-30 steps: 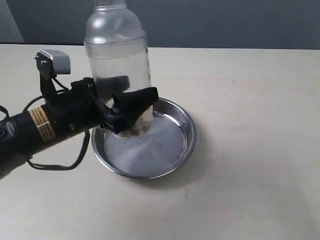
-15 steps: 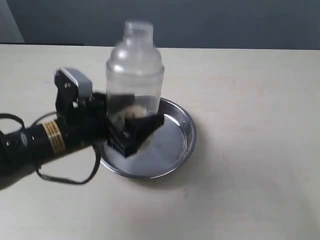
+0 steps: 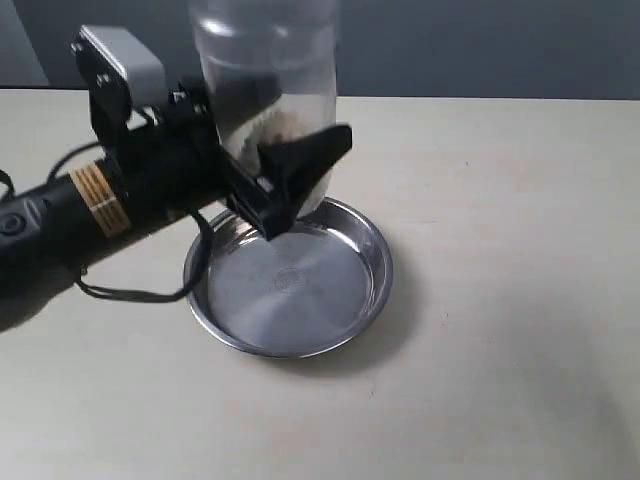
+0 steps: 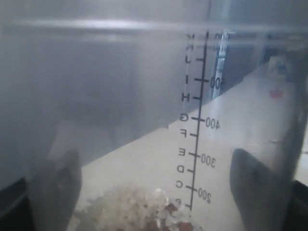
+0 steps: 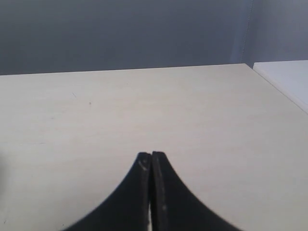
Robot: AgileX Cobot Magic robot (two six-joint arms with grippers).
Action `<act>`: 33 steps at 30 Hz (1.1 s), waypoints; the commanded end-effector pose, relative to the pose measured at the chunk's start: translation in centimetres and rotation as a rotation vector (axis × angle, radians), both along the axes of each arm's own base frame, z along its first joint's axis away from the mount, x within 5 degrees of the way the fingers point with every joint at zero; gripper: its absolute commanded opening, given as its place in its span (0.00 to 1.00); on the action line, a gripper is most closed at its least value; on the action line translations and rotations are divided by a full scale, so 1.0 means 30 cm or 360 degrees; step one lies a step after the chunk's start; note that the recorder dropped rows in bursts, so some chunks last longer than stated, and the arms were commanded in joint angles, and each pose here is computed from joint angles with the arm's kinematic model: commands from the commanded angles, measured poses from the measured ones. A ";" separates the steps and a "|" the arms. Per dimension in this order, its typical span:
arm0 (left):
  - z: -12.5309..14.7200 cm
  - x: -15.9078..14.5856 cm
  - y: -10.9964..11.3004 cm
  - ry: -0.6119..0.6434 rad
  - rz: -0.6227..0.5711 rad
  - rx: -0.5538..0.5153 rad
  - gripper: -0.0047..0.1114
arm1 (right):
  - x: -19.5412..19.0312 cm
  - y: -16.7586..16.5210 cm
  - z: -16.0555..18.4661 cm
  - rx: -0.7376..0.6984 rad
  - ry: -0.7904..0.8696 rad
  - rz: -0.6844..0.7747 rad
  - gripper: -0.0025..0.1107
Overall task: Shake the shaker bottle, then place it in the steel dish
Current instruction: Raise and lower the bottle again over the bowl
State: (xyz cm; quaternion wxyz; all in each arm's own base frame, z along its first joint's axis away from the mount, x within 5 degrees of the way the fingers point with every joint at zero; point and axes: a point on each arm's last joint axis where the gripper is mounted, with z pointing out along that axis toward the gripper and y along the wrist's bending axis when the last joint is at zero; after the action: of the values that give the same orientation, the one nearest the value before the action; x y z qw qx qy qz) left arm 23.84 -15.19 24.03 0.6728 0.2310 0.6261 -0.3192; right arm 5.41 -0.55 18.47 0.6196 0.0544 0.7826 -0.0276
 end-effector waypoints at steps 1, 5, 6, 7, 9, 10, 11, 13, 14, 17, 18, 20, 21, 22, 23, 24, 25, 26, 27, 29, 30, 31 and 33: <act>-0.143 -0.010 -0.013 0.0221 -0.0031 0.0033 0.04 | 0.000 -0.001 0.003 -0.0005 -0.0025 -0.0008 0.01; -0.076 0.002 0.014 0.0108 -0.0039 -0.0233 0.04 | 0.000 -0.001 0.003 -0.0005 -0.0025 -0.0008 0.01; -0.006 0.002 0.018 0.0010 -0.0072 -0.0289 0.04 | 0.000 -0.001 0.003 -0.0005 -0.0025 -0.0008 0.01; 0.052 0.000 0.019 -0.0056 -0.0080 -0.0263 0.04 | 0.000 -0.001 0.003 -0.0005 -0.0025 -0.0008 0.01; 0.104 0.007 0.014 -0.0012 -0.0037 -0.0017 0.04 | 0.000 -0.001 0.003 -0.0005 -0.0025 -0.0008 0.01; 0.080 0.013 0.006 0.0102 0.0001 0.0147 0.04 | 0.000 -0.001 0.003 -0.0005 -0.0025 -0.0008 0.01; 0.031 0.022 -0.003 0.0243 0.0041 0.0229 0.04 | 0.000 -0.001 0.003 -0.0005 -0.0025 -0.0008 0.01; -0.136 0.029 -0.003 0.0600 0.0103 0.0173 0.04 | 0.000 -0.001 0.003 -0.0005 -0.0025 -0.0008 0.01; -0.187 0.021 0.005 0.0718 0.0087 0.0055 0.04 | 0.000 -0.001 0.003 -0.0005 -0.0025 -0.0008 0.01; -0.175 0.023 0.042 0.0832 0.0057 -0.0197 0.04 | 0.000 -0.001 0.003 -0.0005 -0.0025 -0.0008 0.01; -0.141 0.041 0.052 0.0731 0.0073 -0.0181 0.04 | 0.000 -0.001 0.003 -0.0005 -0.0025 -0.0008 0.01; -0.057 0.104 0.071 0.0441 0.0143 -0.0003 0.04 | 0.000 -0.001 0.003 -0.0005 -0.0025 -0.0008 0.01; -0.033 0.130 0.078 0.0426 0.0155 0.0053 0.04 | 0.000 -0.001 0.003 -0.0005 -0.0025 -0.0008 0.01; -0.013 0.145 0.080 0.0513 0.0135 0.0065 0.04 | 0.000 -0.001 0.003 -0.0005 -0.0025 -0.0008 0.01; -0.010 0.135 0.072 0.0625 0.0037 0.0072 0.04 | 0.000 -0.001 0.003 -0.0005 -0.0025 -0.0008 0.01; -0.011 0.112 0.062 0.0705 -0.0072 0.0066 0.04 | 0.000 -0.001 0.003 -0.0005 -0.0025 -0.0008 0.01; -0.018 0.066 0.038 0.0764 -0.0251 0.0066 0.04 | 0.000 -0.001 0.003 -0.0005 -0.0025 -0.0008 0.01; -0.029 0.021 0.016 0.0779 -0.0369 0.0033 0.04 | 0.000 -0.001 0.003 -0.0005 -0.0025 -0.0008 0.01; -0.041 -0.007 0.006 0.0725 -0.0380 0.0041 0.04 | 0.000 -0.001 0.003 -0.0005 -0.0025 -0.0008 0.01; -0.052 0.021 0.010 0.0487 -0.0090 0.0145 0.04 | 0.000 -0.001 0.003 -0.0005 -0.0025 -0.0008 0.01; -0.052 0.057 0.024 0.0468 0.0092 0.0131 0.04 | 0.000 -0.001 0.003 -0.0005 -0.0025 -0.0008 0.01; -0.056 0.111 0.043 0.0460 0.0245 0.0158 0.04 | 0.000 -0.001 0.003 -0.0005 -0.0025 -0.0008 0.01; -0.059 0.172 0.072 0.0497 0.0271 0.0190 0.04 | 0.000 -0.001 0.003 -0.0005 -0.0025 -0.0008 0.01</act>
State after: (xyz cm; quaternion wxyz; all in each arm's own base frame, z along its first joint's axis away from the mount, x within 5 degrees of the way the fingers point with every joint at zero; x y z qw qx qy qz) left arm 26.26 -14.53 21.90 0.5575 0.2163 0.7448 -0.2961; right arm 5.41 -0.55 18.47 0.6196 0.0544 0.7826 -0.0276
